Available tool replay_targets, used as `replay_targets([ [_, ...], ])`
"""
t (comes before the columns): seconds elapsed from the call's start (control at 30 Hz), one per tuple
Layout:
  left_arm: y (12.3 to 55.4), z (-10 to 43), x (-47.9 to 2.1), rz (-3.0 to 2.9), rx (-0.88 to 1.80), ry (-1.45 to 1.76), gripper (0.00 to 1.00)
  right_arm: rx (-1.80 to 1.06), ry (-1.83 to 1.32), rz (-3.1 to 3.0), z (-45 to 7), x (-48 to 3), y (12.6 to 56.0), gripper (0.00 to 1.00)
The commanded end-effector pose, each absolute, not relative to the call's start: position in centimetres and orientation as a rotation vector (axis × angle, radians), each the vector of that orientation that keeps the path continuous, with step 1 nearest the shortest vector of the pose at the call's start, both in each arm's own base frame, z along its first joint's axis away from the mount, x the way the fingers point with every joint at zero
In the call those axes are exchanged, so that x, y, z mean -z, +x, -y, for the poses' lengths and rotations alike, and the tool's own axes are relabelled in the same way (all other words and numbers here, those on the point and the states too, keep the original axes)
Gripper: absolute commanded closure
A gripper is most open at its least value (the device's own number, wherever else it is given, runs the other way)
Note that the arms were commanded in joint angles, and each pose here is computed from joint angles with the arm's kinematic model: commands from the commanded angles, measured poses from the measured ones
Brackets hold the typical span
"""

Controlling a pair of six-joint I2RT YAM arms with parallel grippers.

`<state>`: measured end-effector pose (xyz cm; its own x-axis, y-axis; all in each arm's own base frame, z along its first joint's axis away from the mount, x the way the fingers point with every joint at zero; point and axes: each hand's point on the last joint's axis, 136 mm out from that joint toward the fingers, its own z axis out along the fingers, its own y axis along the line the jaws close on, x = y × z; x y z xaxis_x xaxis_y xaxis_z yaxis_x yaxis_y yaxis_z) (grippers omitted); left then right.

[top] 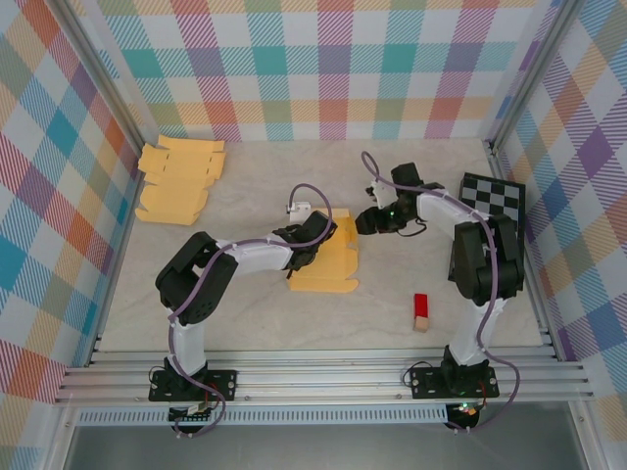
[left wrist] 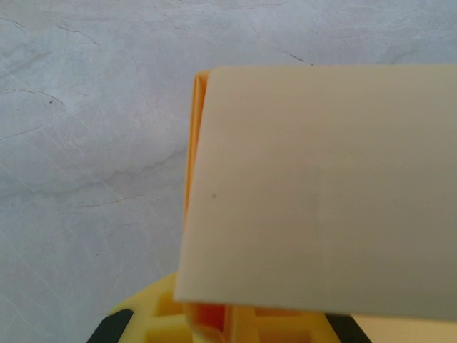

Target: Fold the paper box

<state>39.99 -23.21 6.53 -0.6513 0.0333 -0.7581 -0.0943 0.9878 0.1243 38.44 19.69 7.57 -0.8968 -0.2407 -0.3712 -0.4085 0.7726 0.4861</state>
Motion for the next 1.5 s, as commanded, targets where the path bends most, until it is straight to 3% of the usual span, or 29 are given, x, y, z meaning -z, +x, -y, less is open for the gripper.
replay_targets([
  [0.0, 39.4, 23.0, -5.3, -2.31, -0.221, -0.003, 1.0, -0.824, -0.497, -2.727, -19.2, -8.1, 35.6, 0.48],
  [0.27, 39.3, 23.1, -5.2, -2.317, -0.211, -0.003, 1.0, -0.868, -0.536, -2.728, -19.1, -7.8, 33.4, 0.48],
  [0.53, 39.2, 23.9, -4.9, -2.335, -0.161, 0.033, 1.0, -0.942, -0.54, -2.665, -20.2, -9.7, 34.5, 0.47],
  [0.73, 39.1, 24.0, -5.0, -2.337, -0.147, 0.04, 1.0, -0.84, -0.545, -2.67, -19.5, -9.4, 36.3, 0.53],
  [1.17, 39.2, 24.0, -4.9, -2.344, -0.162, 0.037, 1.0, -0.352, -0.53, -2.618, -14.1, -12.6, 37.1, 0.48],
  [1.47, 39.1, 23.8, -4.9, -2.344, -0.164, 0.032, 1.0, -0.45, -0.557, -2.655, -15.8, -11.6, 38.0, 0.49],
])
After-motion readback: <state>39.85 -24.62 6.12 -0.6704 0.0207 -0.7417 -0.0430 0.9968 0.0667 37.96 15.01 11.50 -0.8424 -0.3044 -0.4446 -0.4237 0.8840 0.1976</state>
